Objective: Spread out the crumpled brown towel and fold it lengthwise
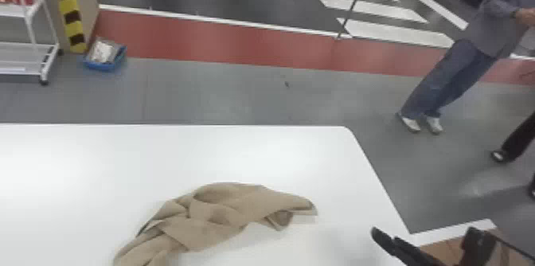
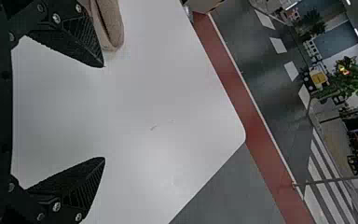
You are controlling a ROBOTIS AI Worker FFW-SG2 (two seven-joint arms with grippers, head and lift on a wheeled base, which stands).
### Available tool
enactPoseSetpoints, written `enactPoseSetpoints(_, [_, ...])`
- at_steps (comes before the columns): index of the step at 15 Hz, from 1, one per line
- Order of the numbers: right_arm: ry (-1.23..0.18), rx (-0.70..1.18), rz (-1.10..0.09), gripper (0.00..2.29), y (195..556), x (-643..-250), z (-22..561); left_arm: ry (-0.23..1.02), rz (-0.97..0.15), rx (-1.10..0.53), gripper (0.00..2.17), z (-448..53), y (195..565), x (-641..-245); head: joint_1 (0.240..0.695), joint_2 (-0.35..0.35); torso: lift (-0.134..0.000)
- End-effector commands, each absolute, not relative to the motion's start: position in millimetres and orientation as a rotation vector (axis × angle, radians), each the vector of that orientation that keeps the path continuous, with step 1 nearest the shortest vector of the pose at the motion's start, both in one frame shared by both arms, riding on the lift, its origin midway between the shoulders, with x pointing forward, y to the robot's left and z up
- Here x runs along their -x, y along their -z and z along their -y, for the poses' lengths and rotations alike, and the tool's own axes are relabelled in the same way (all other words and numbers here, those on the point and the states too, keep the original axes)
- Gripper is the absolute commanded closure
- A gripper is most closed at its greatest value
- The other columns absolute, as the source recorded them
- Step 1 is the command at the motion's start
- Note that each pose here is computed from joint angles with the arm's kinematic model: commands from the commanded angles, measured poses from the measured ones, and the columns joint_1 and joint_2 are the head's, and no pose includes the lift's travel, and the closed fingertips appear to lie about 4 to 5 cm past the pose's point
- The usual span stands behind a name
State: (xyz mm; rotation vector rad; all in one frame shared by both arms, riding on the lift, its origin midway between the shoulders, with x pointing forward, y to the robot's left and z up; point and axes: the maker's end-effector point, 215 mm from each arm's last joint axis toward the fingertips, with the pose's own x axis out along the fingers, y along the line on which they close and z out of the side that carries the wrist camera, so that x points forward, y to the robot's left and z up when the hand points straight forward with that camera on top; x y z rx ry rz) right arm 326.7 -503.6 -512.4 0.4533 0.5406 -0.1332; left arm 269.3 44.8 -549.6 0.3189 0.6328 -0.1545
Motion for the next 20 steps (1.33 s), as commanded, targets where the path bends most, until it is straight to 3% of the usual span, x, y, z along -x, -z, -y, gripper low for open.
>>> enactPoseSetpoints(1, [0.130, -0.451, -0.535, 0.19, 509, -328, 503, 0.130, -0.629, -0.332, 1.45, -57, 552, -279, 0.695, -0.350, 0.000])
enactPoseSetpoints(5, [0.119, -0.439, -0.538, 0.19, 506, -328, 499, 0.032, -0.557, -0.364, 1.45, -108, 536, -332, 0.695, -0.350, 0.000])
enactPoseSetpoints(10, [0.124, -0.429, -0.543, 0.19, 492, -325, 502, -0.160, -0.426, -0.313, 1.44, -239, 462, -426, 0.695, -0.350, 0.000])
enactPoseSetpoints(13, [0.121, -0.415, -0.537, 0.19, 485, -326, 503, -0.110, -0.411, -0.278, 1.37, -266, 447, -460, 0.695, -0.350, 0.000])
enactPoseSetpoints(15, [0.120, -0.416, -0.541, 0.19, 487, -325, 502, -0.063, -0.457, -0.275, 0.20, -271, 470, -457, 0.695, -0.350, 0.000])
enactPoseSetpoints(16, [0.120, -0.416, -0.542, 0.19, 487, -325, 501, -0.046, -0.469, -0.270, 0.04, -268, 478, -454, 0.695, -0.347, 0.000])
enactPoseSetpoints(20, [0.092, -0.414, -0.549, 0.19, 489, -336, 486, -0.026, -0.443, -0.243, 0.03, -257, 486, -442, 0.695, -0.334, 0.000])
